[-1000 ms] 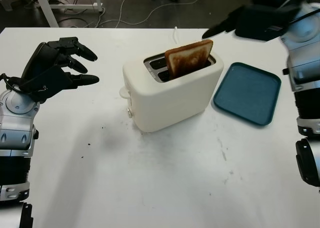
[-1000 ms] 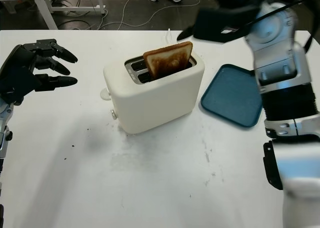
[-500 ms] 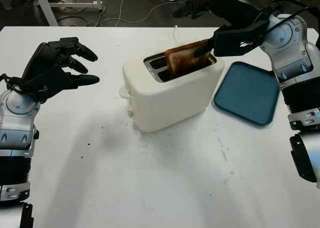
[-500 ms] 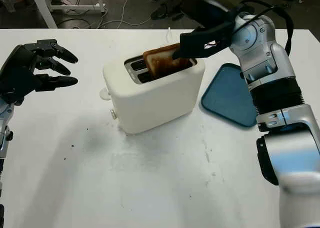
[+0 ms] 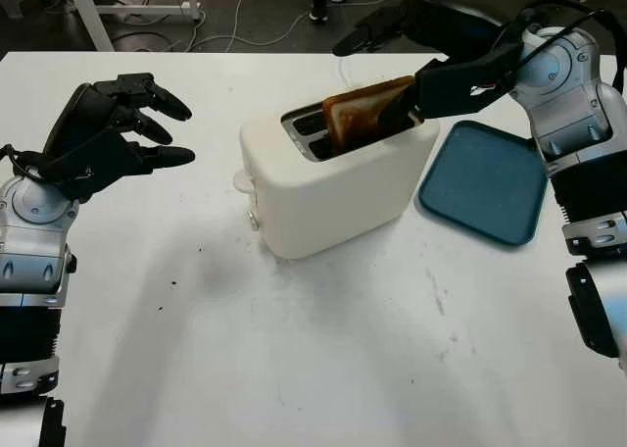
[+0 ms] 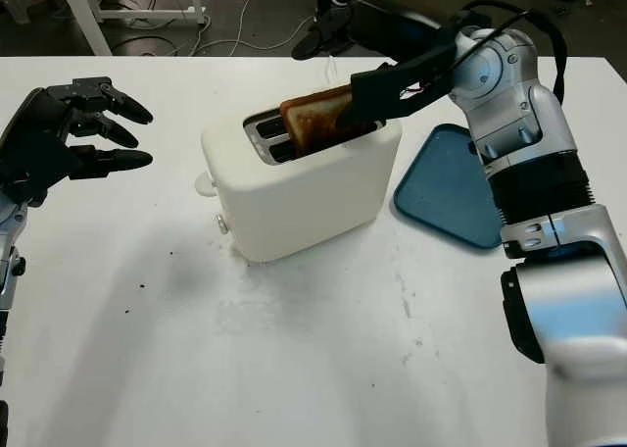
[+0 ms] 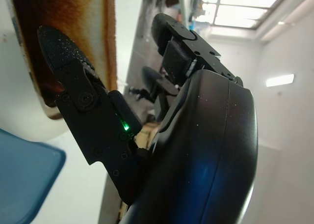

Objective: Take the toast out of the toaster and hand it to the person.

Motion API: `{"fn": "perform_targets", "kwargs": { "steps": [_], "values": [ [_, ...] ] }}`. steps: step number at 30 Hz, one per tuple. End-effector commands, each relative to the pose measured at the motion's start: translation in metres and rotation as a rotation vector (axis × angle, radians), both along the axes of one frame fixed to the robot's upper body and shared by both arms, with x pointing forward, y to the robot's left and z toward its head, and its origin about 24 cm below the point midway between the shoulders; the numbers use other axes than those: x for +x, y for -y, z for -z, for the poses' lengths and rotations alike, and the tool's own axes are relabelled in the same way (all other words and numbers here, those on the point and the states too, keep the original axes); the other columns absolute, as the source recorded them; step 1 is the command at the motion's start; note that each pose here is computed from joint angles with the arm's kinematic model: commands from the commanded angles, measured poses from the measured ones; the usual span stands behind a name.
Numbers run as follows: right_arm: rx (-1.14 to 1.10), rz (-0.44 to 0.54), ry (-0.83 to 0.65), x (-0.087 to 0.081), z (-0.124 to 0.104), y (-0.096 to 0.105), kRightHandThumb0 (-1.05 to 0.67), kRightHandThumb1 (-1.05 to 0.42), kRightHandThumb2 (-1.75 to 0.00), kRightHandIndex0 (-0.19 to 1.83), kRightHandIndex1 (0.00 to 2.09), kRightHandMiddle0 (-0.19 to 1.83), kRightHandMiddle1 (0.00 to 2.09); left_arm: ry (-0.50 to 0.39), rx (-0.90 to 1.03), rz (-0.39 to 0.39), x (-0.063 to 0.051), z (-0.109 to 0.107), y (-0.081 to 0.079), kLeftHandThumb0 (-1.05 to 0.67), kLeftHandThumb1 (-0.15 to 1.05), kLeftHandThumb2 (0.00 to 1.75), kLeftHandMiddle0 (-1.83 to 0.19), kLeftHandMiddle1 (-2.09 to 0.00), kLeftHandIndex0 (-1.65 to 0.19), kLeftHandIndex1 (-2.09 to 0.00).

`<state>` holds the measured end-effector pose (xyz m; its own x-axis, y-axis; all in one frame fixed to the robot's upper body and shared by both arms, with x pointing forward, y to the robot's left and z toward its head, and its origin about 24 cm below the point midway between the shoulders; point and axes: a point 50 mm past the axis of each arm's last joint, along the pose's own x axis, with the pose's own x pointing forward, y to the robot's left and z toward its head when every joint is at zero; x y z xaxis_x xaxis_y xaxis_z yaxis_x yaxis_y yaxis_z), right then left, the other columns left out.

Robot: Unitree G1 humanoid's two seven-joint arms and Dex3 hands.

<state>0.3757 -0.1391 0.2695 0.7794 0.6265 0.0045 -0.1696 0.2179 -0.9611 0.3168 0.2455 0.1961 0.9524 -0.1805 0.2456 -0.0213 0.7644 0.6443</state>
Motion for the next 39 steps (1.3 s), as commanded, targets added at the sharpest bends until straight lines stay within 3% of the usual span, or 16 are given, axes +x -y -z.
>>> {"fn": "perform_targets", "kwargs": {
  "steps": [1, 13, 18, 19, 23, 25, 28, 30, 31, 33, 34, 36, 39],
  "values": [
    [-0.012, -0.012, -0.021, -0.001, 0.009, -0.005, -0.63, -0.6, 0.0, 0.35, 0.67, 0.64, 0.02, 0.008, -0.011, 0.001, 0.001, -0.001, 0.001, -1.05, 0.71, 0.0, -0.72, -1.01, -0.67, -0.95],
    [-0.031, 0.005, -0.085, 0.005, 0.025, -0.007, -0.54, -0.62, -0.01, 0.41, 0.72, 0.71, 0.04, 0.018, 0.001, -0.003, 0.0, 0.0, 0.001, -1.05, 0.71, 0.0, -0.74, -1.01, -0.68, -0.94],
    [-0.036, -0.001, -0.09, 0.007, 0.03, -0.006, -0.52, -0.63, 0.0, 0.59, 0.93, 0.79, 0.07, 0.014, 0.006, -0.004, 0.0, -0.001, 0.001, -1.05, 0.72, 0.0, -0.73, -1.0, -0.67, -0.94],
    [-0.034, -0.002, -0.094, 0.007, 0.03, -0.006, -0.5, -0.63, 0.0, 0.6, 0.91, 0.82, 0.08, 0.013, 0.005, -0.004, 0.0, -0.001, 0.001, -1.05, 0.72, 0.0, -0.73, -1.0, -0.67, -0.94],
    [-0.021, -0.002, -0.083, 0.006, 0.028, -0.005, -0.34, -0.78, -0.02, 0.92, 0.67, 1.04, 0.12, 0.013, -0.009, -0.005, 0.0, 0.0, 0.001, -1.05, 0.71, 0.0, -0.73, -1.01, -0.67, -0.94],
    [-0.017, 0.001, -0.068, 0.006, 0.026, -0.005, -0.36, -0.86, -0.02, 1.04, 1.01, 1.17, 0.16, 0.013, -0.006, -0.005, 0.001, 0.0, 0.001, -1.05, 0.71, 0.0, -0.73, -1.01, -0.67, -0.94],
    [-0.021, 0.004, -0.034, 0.004, 0.024, -0.005, -0.5, -0.91, -0.05, 1.11, 1.14, 1.28, 0.21, 0.016, -0.009, -0.002, 0.0, 0.0, 0.001, -1.05, 0.71, 0.0, -0.73, -1.01, -0.67, -0.94],
    [-0.025, 0.004, 0.007, 0.004, 0.023, -0.006, -0.54, -0.92, -0.11, 1.13, 1.2, 1.37, 0.3, 0.012, -0.008, -0.005, 0.0, 0.0, 0.001, -1.05, 0.71, 0.0, -0.73, -1.01, -0.67, -0.94],
    [-0.03, 0.007, 0.034, 0.003, 0.022, -0.006, -0.54, -0.92, -0.13, 1.14, 1.25, 1.33, 0.47, 0.01, -0.009, -0.004, 0.0, -0.001, 0.001, -1.05, 0.71, 0.0, -0.73, -1.01, -0.67, -0.94],
    [-0.052, 0.01, 0.078, 0.002, 0.021, -0.007, -0.56, -0.92, -0.2, 1.09, 1.59, 1.13, 1.11, 0.01, -0.014, -0.003, 0.0, -0.001, 0.001, -1.05, 0.71, 0.0, -0.72, -1.01, -0.66, -0.94],
    [-0.066, 0.004, 0.094, 0.002, 0.021, -0.007, -0.57, -0.92, -0.23, 1.08, 1.67, 1.07, 1.27, 0.011, -0.016, -0.003, 0.0, 0.0, 0.001, -1.05, 0.71, 0.0, -0.72, -1.01, -0.66, -0.94],
    [-0.108, -0.008, 0.126, 0.001, 0.02, -0.008, -0.58, -0.92, -0.28, 1.09, 1.72, 1.01, 1.37, 0.012, -0.017, -0.003, 0.0, 0.0, 0.001, -1.05, 0.71, 0.0, -0.72, -1.02, -0.66, -0.95],
    [-0.141, -0.017, 0.149, 0.0, 0.021, -0.009, -0.6, -0.92, -0.3, 1.12, 1.63, 1.07, 1.19, 0.011, -0.012, -0.005, 0.0, 0.0, 0.0, -1.05, 0.71, 0.0, -0.72, -1.02, -0.66, -0.95]
  ]
}}
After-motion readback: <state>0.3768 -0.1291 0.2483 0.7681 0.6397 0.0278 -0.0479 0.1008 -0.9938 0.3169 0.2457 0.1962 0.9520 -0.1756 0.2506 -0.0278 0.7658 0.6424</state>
